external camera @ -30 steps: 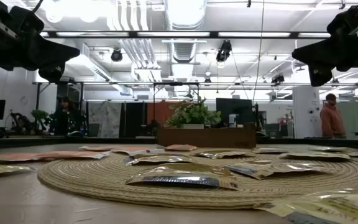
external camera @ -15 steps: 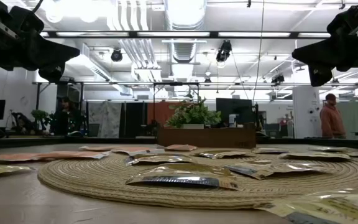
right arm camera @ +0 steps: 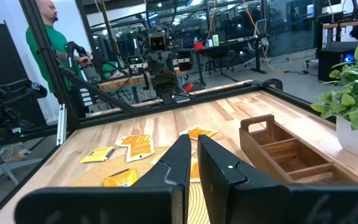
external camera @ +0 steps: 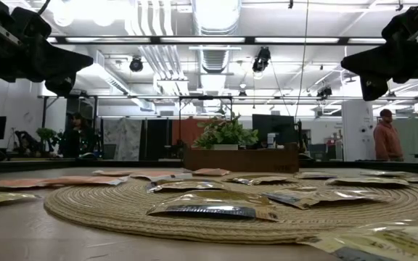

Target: Pick & Place Tea

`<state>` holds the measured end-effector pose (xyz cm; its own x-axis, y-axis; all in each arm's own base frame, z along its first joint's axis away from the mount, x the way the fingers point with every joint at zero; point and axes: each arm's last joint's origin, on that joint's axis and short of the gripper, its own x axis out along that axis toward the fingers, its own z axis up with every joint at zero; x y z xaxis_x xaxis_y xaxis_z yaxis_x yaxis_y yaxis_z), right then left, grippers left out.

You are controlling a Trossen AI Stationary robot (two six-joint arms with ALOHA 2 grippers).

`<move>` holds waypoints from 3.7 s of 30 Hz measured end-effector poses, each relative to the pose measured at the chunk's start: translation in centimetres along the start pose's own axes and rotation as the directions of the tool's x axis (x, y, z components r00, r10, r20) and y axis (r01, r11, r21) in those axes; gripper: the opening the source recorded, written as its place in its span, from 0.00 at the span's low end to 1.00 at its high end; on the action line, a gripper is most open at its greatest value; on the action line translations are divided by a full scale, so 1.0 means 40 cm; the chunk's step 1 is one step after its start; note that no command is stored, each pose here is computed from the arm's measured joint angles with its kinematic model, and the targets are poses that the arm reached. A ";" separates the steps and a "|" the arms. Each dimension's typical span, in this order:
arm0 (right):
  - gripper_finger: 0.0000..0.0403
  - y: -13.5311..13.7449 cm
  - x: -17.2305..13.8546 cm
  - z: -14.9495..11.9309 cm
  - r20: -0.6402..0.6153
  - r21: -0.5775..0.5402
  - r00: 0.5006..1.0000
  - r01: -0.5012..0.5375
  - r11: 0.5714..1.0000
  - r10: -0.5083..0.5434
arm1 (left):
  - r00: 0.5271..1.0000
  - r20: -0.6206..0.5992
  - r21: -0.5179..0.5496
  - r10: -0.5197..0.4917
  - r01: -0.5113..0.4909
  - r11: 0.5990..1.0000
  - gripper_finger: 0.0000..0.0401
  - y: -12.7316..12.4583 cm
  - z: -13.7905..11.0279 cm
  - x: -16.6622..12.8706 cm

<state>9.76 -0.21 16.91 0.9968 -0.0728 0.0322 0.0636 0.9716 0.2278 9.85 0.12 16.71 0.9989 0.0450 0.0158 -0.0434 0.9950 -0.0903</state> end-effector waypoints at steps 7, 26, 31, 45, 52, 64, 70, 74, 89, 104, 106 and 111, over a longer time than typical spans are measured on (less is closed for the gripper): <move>0.07 0.000 0.000 0.000 0.000 0.000 1.000 0.000 1.000 0.000 | 1.000 0.000 0.000 0.000 0.000 1.000 0.00 0.000 0.000 0.000; 0.07 0.000 0.000 0.000 0.000 0.000 1.000 0.000 1.000 0.000 | 1.000 0.000 0.000 0.000 0.000 1.000 0.00 0.000 0.000 0.000; 0.07 0.000 0.000 0.000 0.000 0.000 1.000 0.000 1.000 0.000 | 1.000 0.000 0.000 0.000 0.000 1.000 0.00 0.000 0.000 0.000; 0.07 0.000 0.000 0.004 0.015 0.069 1.000 0.002 0.998 -0.003 | 1.000 0.000 0.000 0.000 0.000 1.000 0.00 0.000 0.000 0.000; 0.07 0.002 0.000 0.014 0.058 0.180 0.998 -0.015 0.984 0.005 | 1.000 -0.001 0.000 0.000 0.000 1.000 0.00 0.000 0.000 0.000; 0.07 0.015 -0.012 0.073 0.304 0.185 0.951 -0.118 0.976 0.057 | 1.000 0.000 0.000 0.000 0.000 1.000 0.00 0.000 0.000 0.000; 0.07 0.023 -0.030 0.113 0.469 0.170 0.878 -0.191 0.967 0.091 | 1.000 0.000 0.000 0.000 0.000 1.000 0.00 0.000 0.000 0.000; 0.07 0.028 -0.046 0.139 0.576 0.153 0.810 -0.239 0.959 0.110 | 1.000 -0.001 0.000 0.000 0.000 1.000 0.00 0.000 0.000 0.000; 0.07 0.052 -0.105 0.263 0.776 0.085 0.614 -0.326 0.942 0.142 | 1.000 0.000 0.000 0.000 0.000 1.000 0.00 0.000 0.000 0.000; 0.07 0.111 -0.034 0.500 0.554 0.110 0.828 -0.170 0.979 0.081 | 1.000 0.000 0.000 0.000 0.000 1.000 0.00 0.000 0.000 0.000; 0.07 0.117 -0.012 0.521 0.500 0.107 0.863 -0.142 0.984 0.070 | 1.000 0.000 0.000 0.000 0.000 1.000 0.00 0.000 0.000 0.000; 0.07 0.131 0.046 0.564 0.362 0.092 0.931 -0.082 0.992 0.043 | 1.000 0.000 0.000 0.000 0.000 1.000 0.00 0.000 0.000 0.000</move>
<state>10.87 -0.32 40.14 0.9135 -0.1073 0.3924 -0.0231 0.9493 0.3134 9.85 0.13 16.72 0.9989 0.0452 0.0156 -0.0436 0.9949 -0.0904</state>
